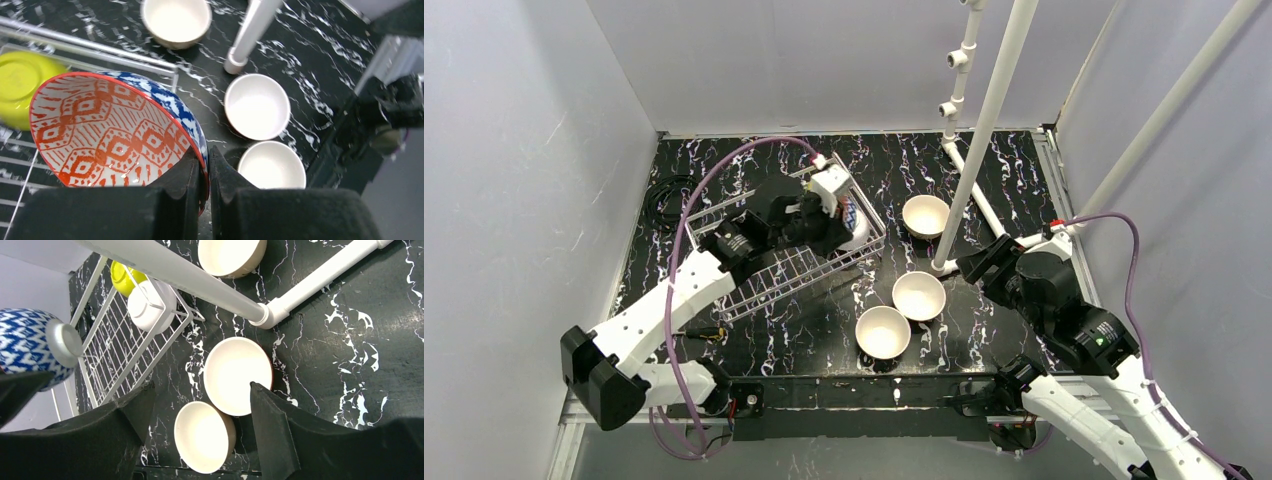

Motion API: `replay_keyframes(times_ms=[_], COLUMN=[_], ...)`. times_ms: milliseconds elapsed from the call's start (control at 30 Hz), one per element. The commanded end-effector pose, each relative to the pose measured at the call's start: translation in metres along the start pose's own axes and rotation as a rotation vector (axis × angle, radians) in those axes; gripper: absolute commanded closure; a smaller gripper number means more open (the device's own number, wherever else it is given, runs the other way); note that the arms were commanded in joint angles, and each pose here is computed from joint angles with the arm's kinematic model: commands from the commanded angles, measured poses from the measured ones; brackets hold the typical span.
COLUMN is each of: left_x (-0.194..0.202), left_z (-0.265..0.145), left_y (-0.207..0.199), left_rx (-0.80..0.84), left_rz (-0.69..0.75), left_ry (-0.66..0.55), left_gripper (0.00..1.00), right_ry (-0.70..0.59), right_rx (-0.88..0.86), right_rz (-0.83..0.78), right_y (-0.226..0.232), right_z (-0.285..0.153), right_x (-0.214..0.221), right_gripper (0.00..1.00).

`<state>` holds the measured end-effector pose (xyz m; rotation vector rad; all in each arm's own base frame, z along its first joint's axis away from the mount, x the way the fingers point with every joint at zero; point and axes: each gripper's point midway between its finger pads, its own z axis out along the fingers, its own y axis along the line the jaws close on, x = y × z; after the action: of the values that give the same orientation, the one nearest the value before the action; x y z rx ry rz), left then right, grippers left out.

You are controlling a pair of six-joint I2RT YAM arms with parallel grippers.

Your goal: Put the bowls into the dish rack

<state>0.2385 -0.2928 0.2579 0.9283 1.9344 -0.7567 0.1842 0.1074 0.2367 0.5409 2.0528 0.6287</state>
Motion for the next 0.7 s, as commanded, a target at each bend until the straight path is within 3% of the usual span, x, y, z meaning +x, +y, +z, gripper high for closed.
replay_keyframes(times_ms=[0, 200, 400, 667], left_x=[-0.034, -0.042, -0.028, -0.038], left_z=[-0.017, -0.034, -0.042, -0.022], left_y=[0.031, 0.057, 0.115, 0.146], left_rx=[-0.144, -0.214, -0.303, -0.049], left_rz=[-0.185, -0.360, -0.600, -0.952], left_ry=[-0.225, -0.291, -0.318, -0.306], left_gripper=[1.00, 1.00, 1.00, 1.00], right_ry=[0.034, 0.086, 0.122, 0.111], right_rx=[-0.001, -0.010, 0.024, 0.106], right_rz=[-0.028, -0.029, -0.032, -0.046], right_y=[-0.007, -0.013, -0.021, -0.029], right_z=[0.001, 0.003, 0.010, 0.019], right_x=[0.011, 0.028, 0.039, 0.036], right_gripper=[0.22, 0.22, 0.22, 0.22])
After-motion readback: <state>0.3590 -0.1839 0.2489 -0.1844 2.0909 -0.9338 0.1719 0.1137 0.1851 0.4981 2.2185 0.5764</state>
